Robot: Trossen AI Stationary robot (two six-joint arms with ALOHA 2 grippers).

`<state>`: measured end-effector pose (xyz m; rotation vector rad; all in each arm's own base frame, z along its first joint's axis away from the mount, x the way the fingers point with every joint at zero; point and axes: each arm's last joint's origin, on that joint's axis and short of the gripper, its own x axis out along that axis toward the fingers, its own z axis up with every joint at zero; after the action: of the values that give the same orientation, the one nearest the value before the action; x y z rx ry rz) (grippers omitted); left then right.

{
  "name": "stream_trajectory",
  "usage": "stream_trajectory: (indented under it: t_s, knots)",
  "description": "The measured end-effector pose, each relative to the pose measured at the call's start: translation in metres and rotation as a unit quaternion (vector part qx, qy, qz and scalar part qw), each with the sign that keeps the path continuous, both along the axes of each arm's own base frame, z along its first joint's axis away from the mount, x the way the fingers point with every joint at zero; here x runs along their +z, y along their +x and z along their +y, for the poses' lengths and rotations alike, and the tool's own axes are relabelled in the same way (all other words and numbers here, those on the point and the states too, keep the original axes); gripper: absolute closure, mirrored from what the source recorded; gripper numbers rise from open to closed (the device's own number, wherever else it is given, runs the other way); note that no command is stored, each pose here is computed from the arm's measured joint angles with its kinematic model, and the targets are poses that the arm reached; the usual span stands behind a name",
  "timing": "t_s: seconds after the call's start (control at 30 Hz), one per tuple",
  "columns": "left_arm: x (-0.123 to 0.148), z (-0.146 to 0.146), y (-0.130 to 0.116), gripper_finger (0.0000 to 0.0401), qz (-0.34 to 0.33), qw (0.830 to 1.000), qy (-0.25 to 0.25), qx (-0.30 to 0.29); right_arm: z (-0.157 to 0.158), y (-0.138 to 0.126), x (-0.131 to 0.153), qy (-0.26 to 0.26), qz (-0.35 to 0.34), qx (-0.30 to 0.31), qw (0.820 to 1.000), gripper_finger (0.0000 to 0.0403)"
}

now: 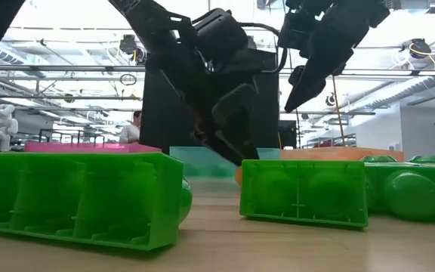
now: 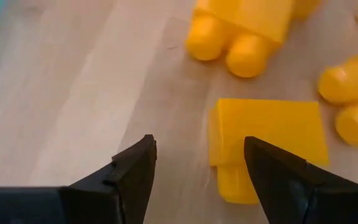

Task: Sort blocks
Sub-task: Put the yellow game piece into the orange bin

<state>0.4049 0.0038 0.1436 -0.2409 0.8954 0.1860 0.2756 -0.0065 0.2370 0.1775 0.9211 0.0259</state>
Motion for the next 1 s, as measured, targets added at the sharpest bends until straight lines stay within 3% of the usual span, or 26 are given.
stream_trajectory:
  t_s: [0.13,0.3,0.5,0.67,0.83,1.0]
  knots:
    - [-0.003,0.002,-0.003,0.0155,-0.001,0.997,0.006,0.073,0.004,0.000,0.000,-0.008,0.001,-0.001,1.000,0.0066]
    - [-0.005,0.026,-0.006,0.0155,-0.006,0.982,0.030,0.184,0.003,0.001,0.000,-0.021,0.000,-0.011,1.000,0.0066]
    - [-0.006,0.052,-0.010,0.0155,-0.025,0.951,-0.042,0.306,-0.003,0.002,0.002,-0.083,-0.014,-0.118,0.989,0.0066]
    - [-0.006,0.057,-0.009,0.0155,-0.038,0.942,-0.065,0.326,-0.006,0.011,-0.002,-0.125,-0.045,-0.137,0.982,0.0066]
    - [-0.003,0.058,-0.007,0.0155,-0.050,0.944,-0.084,0.315,-0.004,0.012,-0.024,-0.108,-0.083,-0.115,0.984,0.0066]
    - [0.001,0.058,-0.008,0.0155,-0.051,0.946,-0.096,0.307,-0.007,0.001,-0.044,-0.134,-0.063,-0.152,0.977,0.0066]
